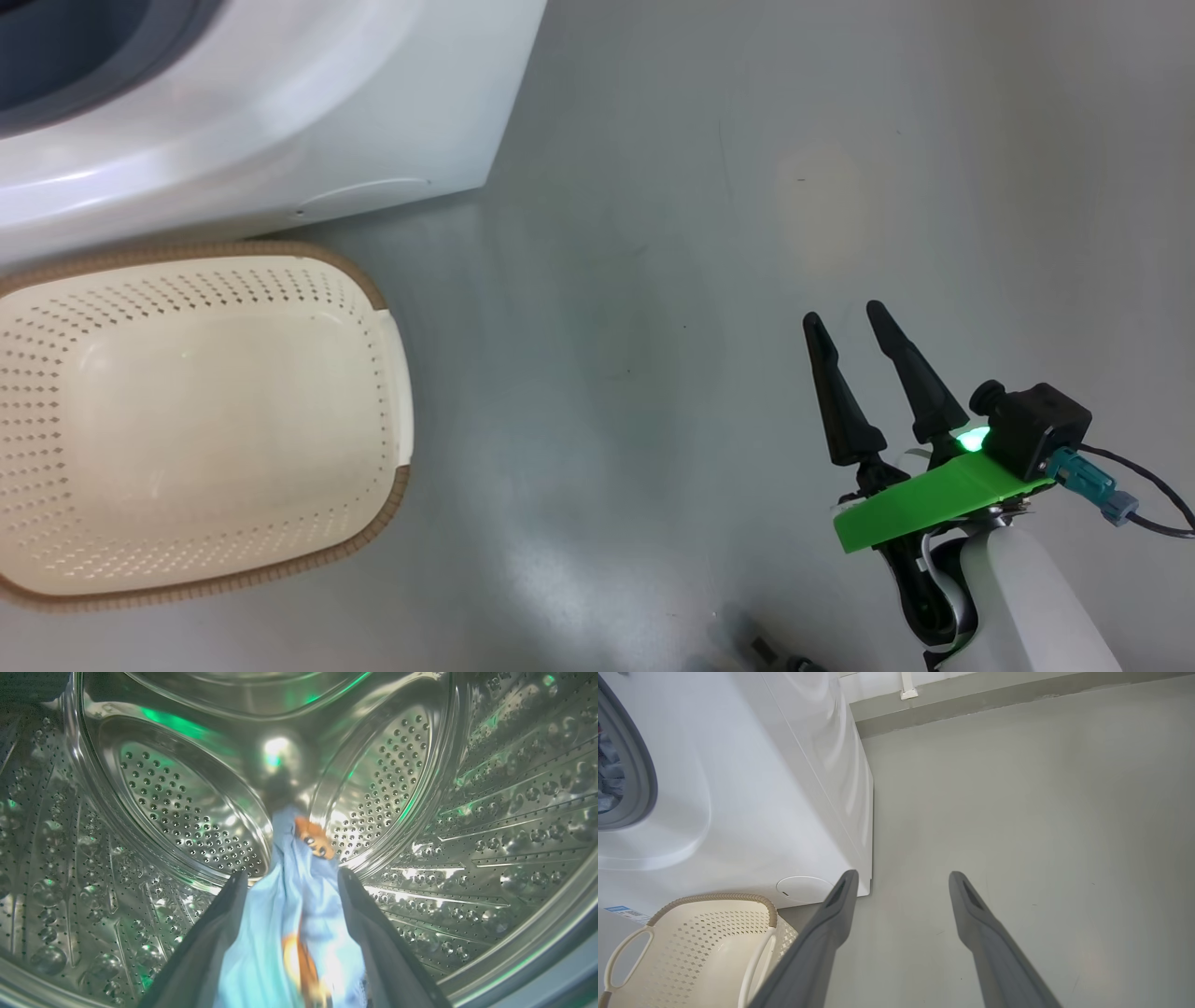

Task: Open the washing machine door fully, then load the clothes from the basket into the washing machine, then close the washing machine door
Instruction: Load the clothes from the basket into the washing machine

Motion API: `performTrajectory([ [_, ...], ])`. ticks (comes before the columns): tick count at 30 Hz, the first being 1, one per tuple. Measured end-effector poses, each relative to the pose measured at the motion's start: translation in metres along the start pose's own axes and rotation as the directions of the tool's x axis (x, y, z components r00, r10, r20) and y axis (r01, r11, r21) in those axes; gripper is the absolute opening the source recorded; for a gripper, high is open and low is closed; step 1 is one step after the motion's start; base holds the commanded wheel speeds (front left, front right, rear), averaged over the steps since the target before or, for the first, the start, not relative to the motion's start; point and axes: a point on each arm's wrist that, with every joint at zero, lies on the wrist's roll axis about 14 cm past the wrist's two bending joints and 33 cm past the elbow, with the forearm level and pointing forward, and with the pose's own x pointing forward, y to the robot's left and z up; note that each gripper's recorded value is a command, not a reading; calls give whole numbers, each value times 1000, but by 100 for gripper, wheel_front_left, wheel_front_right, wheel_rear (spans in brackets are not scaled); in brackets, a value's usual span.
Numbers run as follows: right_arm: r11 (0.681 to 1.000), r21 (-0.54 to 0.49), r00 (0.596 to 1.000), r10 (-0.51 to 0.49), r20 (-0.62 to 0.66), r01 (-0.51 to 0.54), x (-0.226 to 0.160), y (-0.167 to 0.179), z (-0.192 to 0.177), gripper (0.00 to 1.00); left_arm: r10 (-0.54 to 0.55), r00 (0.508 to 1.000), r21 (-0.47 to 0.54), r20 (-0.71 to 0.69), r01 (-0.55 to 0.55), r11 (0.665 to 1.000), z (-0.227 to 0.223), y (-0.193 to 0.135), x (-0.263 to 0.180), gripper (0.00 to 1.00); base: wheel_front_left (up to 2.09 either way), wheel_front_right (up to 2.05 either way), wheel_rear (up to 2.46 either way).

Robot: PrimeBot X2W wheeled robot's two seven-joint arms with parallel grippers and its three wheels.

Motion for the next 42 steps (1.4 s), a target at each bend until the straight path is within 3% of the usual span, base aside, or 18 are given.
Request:
performTrajectory([
  [20, 1000, 13, 999, 28, 26, -28, 4, 10, 8, 100, 5, 998, -39, -56, -7, 999, -19, -7, -33, 100, 0, 0, 0],
  [30, 998, 1, 996, 62, 68, -62, 2, 15, 26, 100, 29, 996, -105, -80, -38, 994, -26, -20, -83, 100, 0, 0, 0],
  [42, 996, -18, 992, 93, 89, -92, -21, 16, 39, 100, 70, 991, -68, -112, -78, 995, -15, -22, -156, 100, 0, 0, 0],
])
